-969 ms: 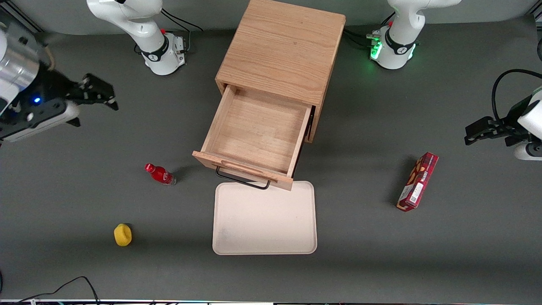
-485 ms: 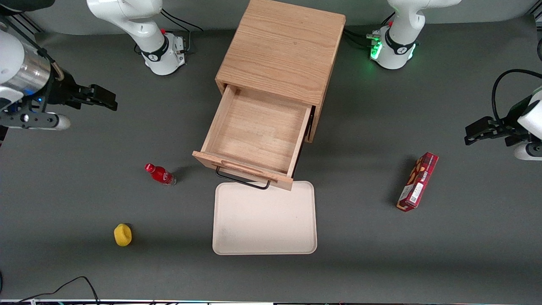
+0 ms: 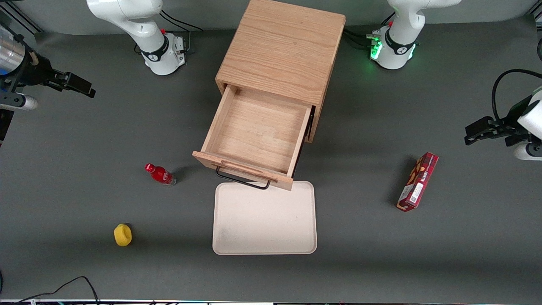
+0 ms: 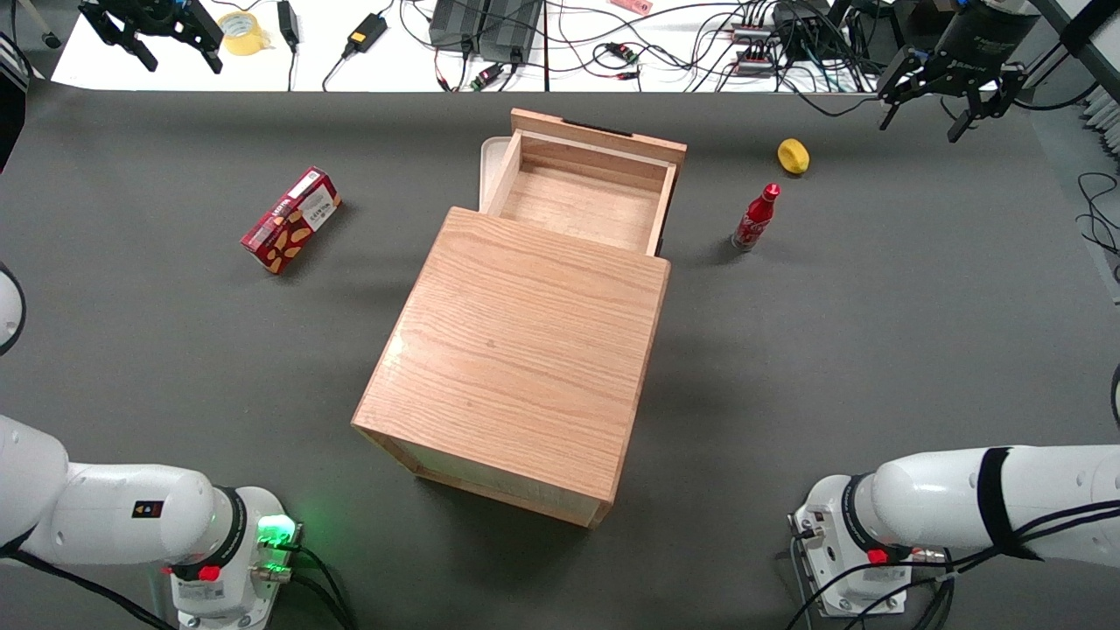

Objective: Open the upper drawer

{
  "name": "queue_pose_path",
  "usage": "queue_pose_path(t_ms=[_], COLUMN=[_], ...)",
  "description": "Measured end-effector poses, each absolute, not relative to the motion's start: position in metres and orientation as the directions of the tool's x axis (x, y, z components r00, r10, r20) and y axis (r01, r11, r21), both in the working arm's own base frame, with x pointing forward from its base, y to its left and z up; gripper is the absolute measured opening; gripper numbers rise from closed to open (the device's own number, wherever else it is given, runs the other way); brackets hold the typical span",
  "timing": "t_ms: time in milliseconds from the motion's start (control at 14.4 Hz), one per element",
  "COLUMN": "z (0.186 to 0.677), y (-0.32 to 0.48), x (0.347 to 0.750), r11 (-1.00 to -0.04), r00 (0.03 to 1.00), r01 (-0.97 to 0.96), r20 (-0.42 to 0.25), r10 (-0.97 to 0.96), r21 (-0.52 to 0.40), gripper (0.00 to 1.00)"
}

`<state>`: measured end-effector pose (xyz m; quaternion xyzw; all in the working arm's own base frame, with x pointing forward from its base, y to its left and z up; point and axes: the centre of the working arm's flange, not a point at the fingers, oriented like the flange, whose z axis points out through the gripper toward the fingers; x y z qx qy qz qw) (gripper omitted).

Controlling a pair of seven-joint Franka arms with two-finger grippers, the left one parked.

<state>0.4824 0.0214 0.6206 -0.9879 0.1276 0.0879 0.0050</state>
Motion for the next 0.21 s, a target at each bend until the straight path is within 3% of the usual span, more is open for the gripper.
queue_pose_path(t_ms=[208], z=[0.627], y=[0.048], x=[0.484], r11=[-0.978], r00=[0.967], r01=[-0.208], r20=[-0.143], r10=[-0.209], r21=[0.02], gripper=[1.0])
